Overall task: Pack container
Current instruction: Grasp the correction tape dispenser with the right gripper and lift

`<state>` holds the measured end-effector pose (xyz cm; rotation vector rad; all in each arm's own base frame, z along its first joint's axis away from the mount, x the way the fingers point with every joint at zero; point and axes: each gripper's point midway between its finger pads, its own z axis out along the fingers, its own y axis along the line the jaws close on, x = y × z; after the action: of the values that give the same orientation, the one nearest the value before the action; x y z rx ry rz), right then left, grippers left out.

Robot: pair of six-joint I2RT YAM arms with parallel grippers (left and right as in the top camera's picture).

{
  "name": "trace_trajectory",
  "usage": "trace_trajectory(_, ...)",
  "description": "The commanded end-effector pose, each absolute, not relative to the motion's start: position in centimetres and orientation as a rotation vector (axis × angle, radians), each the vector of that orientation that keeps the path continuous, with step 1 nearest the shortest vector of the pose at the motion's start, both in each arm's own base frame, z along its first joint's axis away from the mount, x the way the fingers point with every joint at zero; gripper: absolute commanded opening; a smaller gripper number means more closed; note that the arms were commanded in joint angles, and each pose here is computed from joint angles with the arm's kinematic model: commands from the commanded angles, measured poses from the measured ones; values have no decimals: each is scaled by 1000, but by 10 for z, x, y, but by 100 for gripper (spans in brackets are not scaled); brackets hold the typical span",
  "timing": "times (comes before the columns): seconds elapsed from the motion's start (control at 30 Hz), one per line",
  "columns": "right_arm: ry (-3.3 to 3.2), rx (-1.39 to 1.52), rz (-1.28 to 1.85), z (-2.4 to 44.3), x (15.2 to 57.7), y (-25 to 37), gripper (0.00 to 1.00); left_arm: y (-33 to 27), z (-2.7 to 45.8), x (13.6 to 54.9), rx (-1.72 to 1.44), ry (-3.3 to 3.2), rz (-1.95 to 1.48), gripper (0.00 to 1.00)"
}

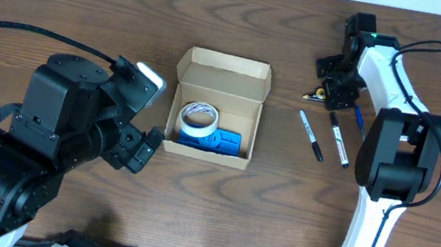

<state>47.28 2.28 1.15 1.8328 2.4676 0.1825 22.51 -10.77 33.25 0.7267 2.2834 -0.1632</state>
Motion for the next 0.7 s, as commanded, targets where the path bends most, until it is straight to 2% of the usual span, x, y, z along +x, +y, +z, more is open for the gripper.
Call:
trace_trajectory(0.0, 2455, 1865, 137, 3, 469, 18, 79, -106, 337, 226, 705, 2276, -160, 95)
trace_trajectory(0.2, 2461, 1870, 126, -2, 468, 18, 68, -106, 337, 226, 705, 2276, -160, 95)
trace_trajectory(0.67, 2468, 1889, 117, -7, 465, 16, 64, -106, 337, 226, 705, 2276, -160, 95)
